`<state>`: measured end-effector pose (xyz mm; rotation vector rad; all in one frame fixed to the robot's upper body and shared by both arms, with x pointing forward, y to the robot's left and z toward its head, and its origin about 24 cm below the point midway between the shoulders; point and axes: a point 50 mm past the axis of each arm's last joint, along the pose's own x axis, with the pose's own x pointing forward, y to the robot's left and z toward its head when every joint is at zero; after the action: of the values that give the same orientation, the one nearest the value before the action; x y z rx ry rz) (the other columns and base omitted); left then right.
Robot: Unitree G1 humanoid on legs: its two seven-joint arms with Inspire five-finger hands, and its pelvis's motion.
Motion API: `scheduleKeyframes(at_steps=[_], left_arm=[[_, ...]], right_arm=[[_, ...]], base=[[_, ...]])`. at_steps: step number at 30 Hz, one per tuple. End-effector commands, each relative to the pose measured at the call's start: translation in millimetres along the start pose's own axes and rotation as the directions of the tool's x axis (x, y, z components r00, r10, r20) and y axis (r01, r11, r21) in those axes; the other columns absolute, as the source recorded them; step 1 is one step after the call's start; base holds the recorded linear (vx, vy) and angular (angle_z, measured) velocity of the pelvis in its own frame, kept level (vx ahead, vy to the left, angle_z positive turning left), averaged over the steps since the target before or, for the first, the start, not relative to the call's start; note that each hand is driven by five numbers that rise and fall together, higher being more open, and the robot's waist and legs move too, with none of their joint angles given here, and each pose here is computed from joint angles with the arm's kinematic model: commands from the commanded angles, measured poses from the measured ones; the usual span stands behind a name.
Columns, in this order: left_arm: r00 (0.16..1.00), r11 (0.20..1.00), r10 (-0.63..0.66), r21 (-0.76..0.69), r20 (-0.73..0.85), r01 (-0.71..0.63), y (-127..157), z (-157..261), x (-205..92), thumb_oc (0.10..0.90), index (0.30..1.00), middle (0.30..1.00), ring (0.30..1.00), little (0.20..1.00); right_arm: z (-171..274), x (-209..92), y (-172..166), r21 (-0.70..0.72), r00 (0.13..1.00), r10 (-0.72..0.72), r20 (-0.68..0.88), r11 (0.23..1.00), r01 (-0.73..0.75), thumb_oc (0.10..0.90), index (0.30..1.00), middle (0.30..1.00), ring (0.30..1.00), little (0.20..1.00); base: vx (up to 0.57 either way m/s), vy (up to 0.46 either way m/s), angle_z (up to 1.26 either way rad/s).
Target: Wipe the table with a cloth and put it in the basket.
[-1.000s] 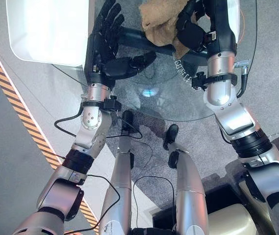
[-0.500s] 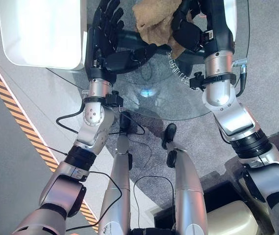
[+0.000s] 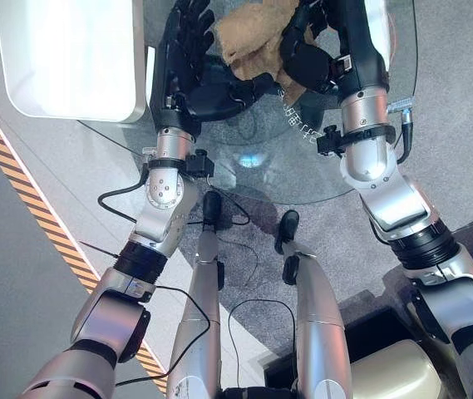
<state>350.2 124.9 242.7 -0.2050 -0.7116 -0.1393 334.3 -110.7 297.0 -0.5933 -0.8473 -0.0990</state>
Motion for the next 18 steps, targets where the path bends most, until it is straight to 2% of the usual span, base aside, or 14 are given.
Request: scheduleKeyframes(at_steps=[1,18], left_arm=[[0.96,0.99,-0.143,0.021,0.239,0.142,-34.4,47.8,23.4,0.8,0.9,0.9,0.9,0.9],[0.953,0.974,-0.216,0.121,0.213,0.193,-46.6,44.9,26.8,0.8,0.9,0.9,0.9,0.9]], right_arm=[[122.1,17.7,-39.0,0.155,0.832,-0.188,0.522,0.98,0.124,0.1,0.3,0.3,0.3,0.2],[131.8,18.2,-34.6,0.131,0.82,-0.151,0.553,0.987,0.093,0.1,0.3,0.3,0.3,0.2]], base=[[0.0,0.0,0.0],[0.0,0.0,0.0]])
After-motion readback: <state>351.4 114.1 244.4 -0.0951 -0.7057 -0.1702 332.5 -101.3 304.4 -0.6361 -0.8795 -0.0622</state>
